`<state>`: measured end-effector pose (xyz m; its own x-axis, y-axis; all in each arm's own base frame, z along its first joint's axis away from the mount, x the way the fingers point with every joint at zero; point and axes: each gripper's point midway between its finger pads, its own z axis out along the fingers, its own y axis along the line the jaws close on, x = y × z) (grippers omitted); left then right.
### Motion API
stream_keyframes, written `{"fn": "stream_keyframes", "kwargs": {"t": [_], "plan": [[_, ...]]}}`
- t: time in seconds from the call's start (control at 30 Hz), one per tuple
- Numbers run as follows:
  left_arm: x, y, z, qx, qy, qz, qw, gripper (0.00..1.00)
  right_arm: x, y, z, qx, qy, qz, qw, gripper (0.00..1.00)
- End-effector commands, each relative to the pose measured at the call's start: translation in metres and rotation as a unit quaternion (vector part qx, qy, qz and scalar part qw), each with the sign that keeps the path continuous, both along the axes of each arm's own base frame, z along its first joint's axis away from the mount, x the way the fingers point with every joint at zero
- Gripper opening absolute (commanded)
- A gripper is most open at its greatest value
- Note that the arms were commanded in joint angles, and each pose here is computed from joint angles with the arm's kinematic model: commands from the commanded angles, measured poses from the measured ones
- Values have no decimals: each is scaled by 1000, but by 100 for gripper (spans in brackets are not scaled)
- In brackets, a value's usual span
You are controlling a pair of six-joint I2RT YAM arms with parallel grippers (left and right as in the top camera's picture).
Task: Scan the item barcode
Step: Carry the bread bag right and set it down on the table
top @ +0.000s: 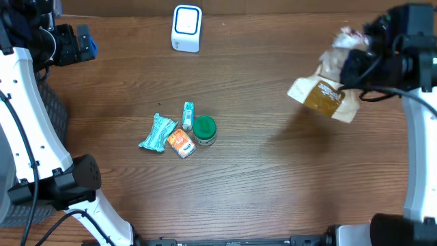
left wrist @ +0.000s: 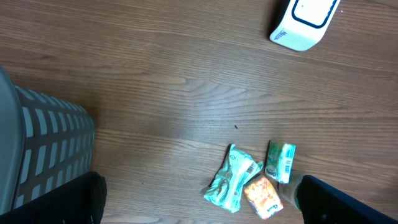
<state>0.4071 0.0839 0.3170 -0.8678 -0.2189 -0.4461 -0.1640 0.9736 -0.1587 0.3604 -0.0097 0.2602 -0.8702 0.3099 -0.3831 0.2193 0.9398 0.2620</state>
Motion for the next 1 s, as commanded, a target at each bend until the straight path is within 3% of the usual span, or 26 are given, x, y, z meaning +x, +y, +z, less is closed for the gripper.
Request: {"fn": "stream_keyframes", "kwargs": {"t": [0.0, 0.3, 0.53, 0.73, 0.8, 0.97], "plan": [[-3, -2, 10, 7, -15, -7, 1000, 100, -3, -5, -27, 67, 19, -22, 997, 4], [-3, -2, 10, 7, -15, -7, 1000, 100, -3, -38, -132, 84, 34, -89, 992, 4], [-3, -2, 10, 7, -15, -7, 1000, 100, -7, -68, -184, 33, 23, -174, 984, 4], [-3, -2, 10, 7, -15, -7, 1000, 100, -8, -75, -205, 16, 3, -194, 981, 4], [-3, -2, 10, 7, -15, -7, 1000, 100, -13, -82, -209, 0, 10, -214, 977, 14], [-3, -2, 10, 7, -15, -7, 1000, 100, -13, -84, -208, -4, 12, -215, 976, 56]]}}
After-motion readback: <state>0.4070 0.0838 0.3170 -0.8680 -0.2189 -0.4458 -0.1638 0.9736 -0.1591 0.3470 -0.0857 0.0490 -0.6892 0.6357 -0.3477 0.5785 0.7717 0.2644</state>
